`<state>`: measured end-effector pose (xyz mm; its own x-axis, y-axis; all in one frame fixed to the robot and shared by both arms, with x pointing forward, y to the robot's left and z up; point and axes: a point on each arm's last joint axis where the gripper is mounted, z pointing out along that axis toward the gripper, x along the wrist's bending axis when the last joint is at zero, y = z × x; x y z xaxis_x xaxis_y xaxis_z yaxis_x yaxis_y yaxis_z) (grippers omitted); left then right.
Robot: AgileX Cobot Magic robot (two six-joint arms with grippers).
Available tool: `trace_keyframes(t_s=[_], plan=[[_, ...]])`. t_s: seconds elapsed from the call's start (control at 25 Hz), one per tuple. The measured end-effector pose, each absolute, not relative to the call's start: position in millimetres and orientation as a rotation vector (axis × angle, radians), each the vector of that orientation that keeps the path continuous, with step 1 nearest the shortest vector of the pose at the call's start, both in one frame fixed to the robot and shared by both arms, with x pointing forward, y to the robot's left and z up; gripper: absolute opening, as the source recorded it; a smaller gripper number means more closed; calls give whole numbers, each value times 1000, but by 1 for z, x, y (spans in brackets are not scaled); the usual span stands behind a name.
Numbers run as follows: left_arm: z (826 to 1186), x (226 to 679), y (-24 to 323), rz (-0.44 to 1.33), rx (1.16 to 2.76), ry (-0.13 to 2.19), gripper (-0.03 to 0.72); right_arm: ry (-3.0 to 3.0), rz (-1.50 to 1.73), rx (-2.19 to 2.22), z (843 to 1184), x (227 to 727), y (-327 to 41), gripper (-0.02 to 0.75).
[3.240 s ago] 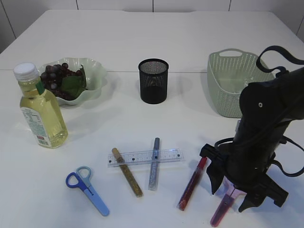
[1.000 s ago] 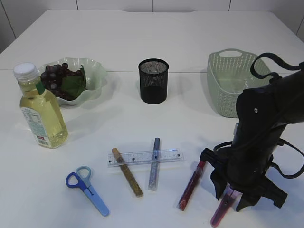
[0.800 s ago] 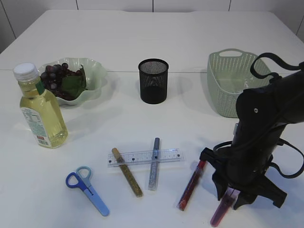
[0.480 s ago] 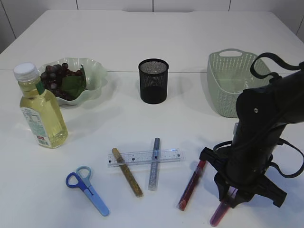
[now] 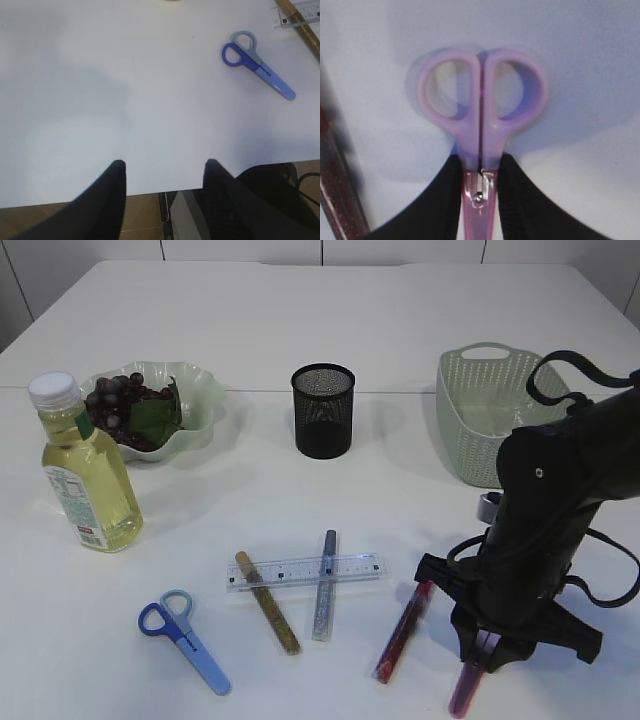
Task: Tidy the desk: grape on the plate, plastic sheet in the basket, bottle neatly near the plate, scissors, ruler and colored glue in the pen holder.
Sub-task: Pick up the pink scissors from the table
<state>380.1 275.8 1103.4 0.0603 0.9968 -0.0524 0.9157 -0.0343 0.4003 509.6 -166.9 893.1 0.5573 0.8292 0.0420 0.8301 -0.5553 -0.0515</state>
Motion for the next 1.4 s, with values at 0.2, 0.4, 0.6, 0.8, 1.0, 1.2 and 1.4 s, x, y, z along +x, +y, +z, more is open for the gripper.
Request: trace_keyframes(t_s=[0.2, 0.4, 0.6, 0.8, 1.0, 1.2, 1.4], plan=[[1103, 380, 275, 338, 2014, 1919, 363, -1614, -26, -2620, 893, 510, -167, 200], [1103, 380, 275, 338, 2014, 1919, 363, -1804, -27, -2494, 893, 509, -167, 200], [1103, 380, 275, 338, 2014, 1919, 363, -1946, 3, -2375, 893, 507, -168, 200], [1103, 380, 275, 336, 2014, 1919, 363, -2042, 71, -2290, 894, 504, -170, 199], [1103, 380, 274, 327, 2010, 1917, 363, -2166, 105, -2180, 894, 503, -173, 199], [1103, 380, 274, 327, 2010, 1917, 363, -2261, 136, -2061, 894, 501, -174, 199], [1103, 380, 274, 327, 2010, 1917, 363, -2354, 84, -1985, 905, 501, -174, 199]])
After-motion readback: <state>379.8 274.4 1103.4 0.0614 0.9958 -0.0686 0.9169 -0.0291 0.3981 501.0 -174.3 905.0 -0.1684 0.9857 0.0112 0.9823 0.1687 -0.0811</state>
